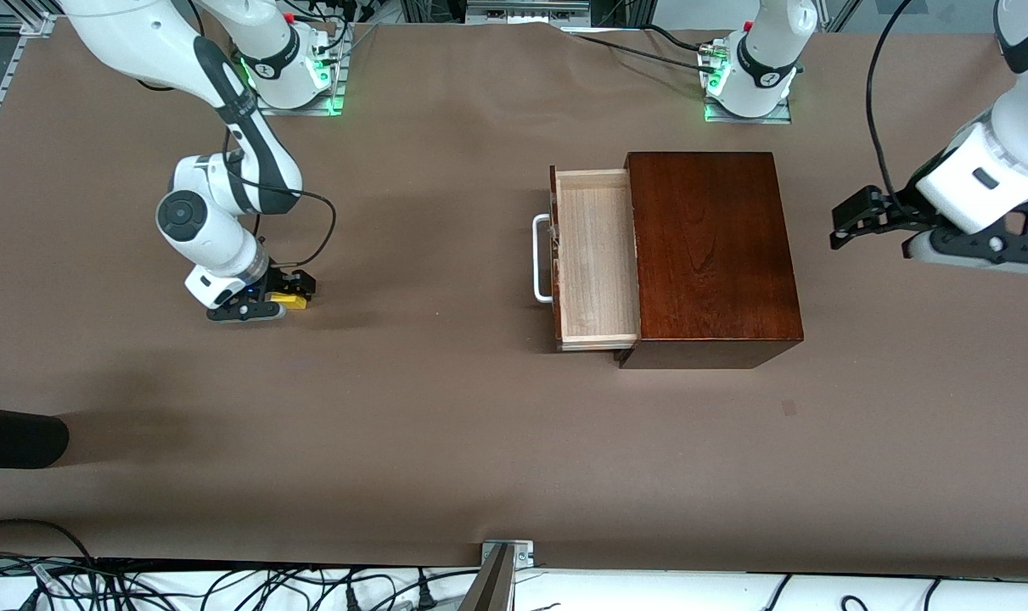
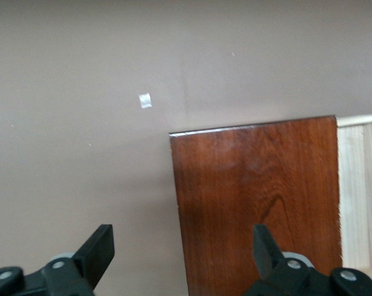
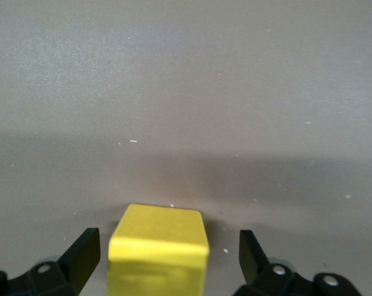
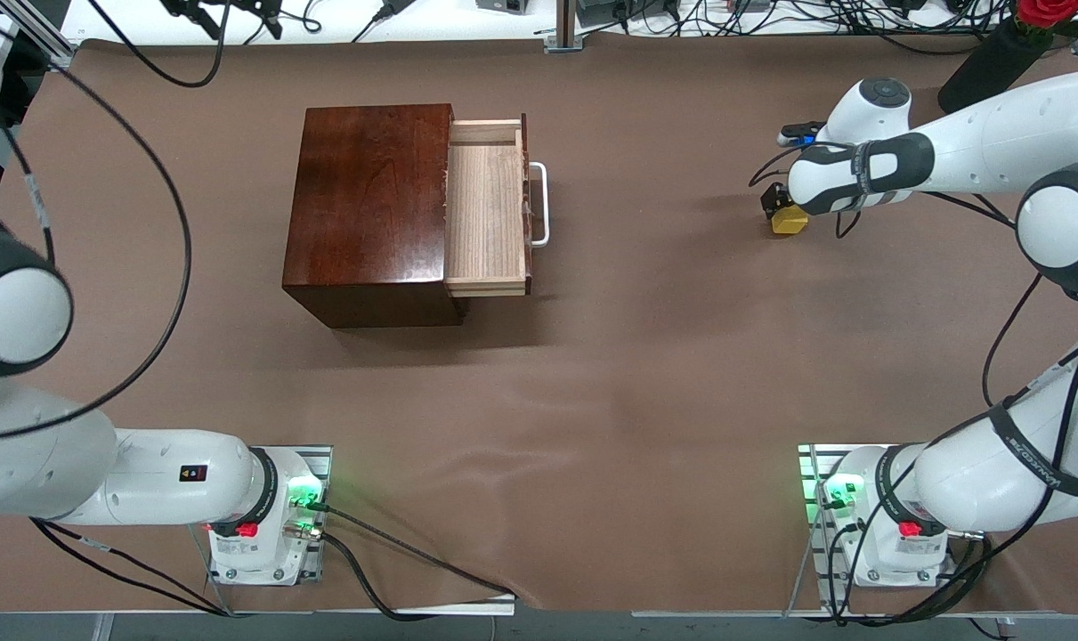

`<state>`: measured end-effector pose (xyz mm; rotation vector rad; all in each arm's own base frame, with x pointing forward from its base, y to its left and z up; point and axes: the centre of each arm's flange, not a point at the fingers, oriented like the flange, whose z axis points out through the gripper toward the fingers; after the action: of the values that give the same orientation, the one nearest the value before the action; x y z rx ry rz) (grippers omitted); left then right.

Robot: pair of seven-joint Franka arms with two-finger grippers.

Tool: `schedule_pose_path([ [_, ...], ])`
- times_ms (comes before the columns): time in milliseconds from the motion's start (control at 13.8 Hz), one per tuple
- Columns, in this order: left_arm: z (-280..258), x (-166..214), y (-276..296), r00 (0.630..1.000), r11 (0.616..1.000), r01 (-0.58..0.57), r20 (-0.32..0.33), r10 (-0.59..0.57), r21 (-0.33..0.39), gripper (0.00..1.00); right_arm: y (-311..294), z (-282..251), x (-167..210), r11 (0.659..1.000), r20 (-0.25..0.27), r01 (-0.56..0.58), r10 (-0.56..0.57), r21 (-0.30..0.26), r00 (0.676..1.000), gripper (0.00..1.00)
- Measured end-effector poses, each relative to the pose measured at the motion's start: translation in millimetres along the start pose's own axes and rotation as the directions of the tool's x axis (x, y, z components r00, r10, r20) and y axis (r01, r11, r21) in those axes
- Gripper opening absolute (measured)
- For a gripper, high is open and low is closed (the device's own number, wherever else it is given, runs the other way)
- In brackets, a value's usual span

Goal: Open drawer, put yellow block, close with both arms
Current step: 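Grasp the yellow cube with the right gripper while the left gripper withdraws, then lift the yellow cube and carry it over the open drawer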

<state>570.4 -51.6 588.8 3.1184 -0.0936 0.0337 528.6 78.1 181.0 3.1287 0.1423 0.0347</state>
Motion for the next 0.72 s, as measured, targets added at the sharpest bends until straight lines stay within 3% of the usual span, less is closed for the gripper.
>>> schedule_pose_path([
  [72, 3.1, -10.2, -9.6, 1.0, 1.0, 0.022, -0.011, -0.022, 0.003, 1.0, -0.6, 2.7, -0.5, 1.0, 0.001, 0.0, 0.0, 0.0, 1.0, 0.93],
  [289, 10.2, -24.5, -27.1, 0.998, 0.998, 0.058, -0.011, -0.058, 0.001, 1.0, -0.6, 2.2, 0.3, 1.0, -0.001, -0.001, 0.001, 0.0, 1.0, 0.57],
  [722, 11.1, -24.7, -26.4, 0.998, 0.998, 0.061, -0.009, -0.061, 0.001, 1.0, -13.4, -50.4, 23.0, 0.999, 0.012, 0.031, -0.031, 0.01, 0.999, 0.56],
])
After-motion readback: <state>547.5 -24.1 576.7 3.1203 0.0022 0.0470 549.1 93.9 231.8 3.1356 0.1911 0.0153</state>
